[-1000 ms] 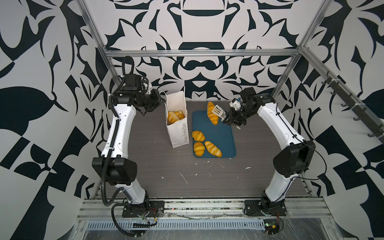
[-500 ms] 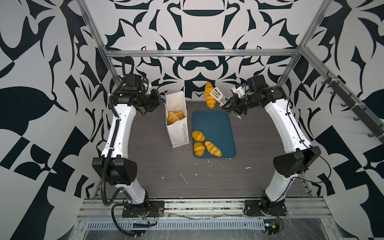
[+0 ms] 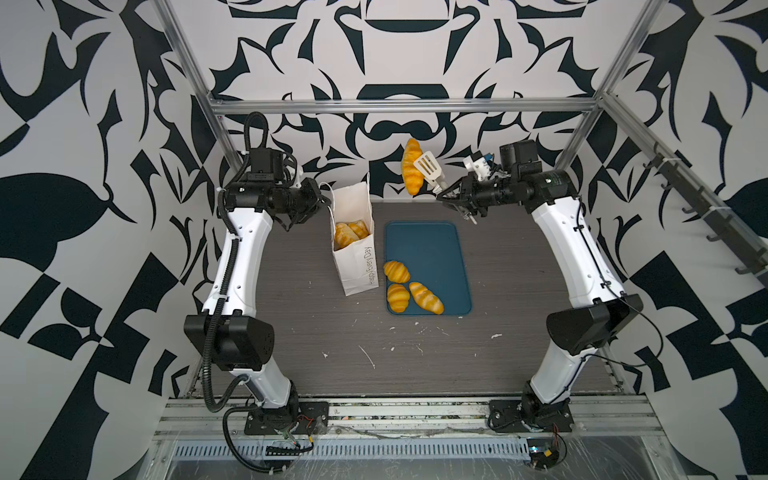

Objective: Place the fake bread into the paper bag
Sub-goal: 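Lift the large croissant in the tongs high above the tray, then carry the croissant in the tongs over the bag opening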

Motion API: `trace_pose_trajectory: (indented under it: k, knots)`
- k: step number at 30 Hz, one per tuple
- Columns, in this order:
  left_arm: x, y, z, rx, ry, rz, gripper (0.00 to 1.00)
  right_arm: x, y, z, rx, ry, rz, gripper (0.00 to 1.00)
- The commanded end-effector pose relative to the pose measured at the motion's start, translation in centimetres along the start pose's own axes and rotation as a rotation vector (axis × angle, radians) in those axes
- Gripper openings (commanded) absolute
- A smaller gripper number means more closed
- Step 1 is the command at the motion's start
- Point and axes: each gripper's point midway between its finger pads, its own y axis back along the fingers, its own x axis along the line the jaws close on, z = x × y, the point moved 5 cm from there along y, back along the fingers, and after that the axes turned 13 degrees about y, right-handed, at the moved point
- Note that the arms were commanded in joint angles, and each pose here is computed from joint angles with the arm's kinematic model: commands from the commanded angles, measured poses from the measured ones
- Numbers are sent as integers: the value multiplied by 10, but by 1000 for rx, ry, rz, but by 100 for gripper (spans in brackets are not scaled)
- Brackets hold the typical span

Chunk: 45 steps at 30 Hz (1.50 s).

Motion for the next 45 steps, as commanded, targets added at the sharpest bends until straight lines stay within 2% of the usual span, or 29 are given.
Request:
trace_pose_trajectory:
  k: [1,13,32,45]
  knots:
    - [-6,15,-9,-4,-11,-8,0,61,34,19,-135,153,176,30]
    - [-8,17,-9,-7,-14,-11,0,96,29,29,-139,192,326,31]
    - [-5,18,-12,-5,-15,-6,0,156,-20,-2,-14,270,469,31]
    - [-4,20,-14,-8,-16,-2,0,149,-49,-29,89,234,454,31]
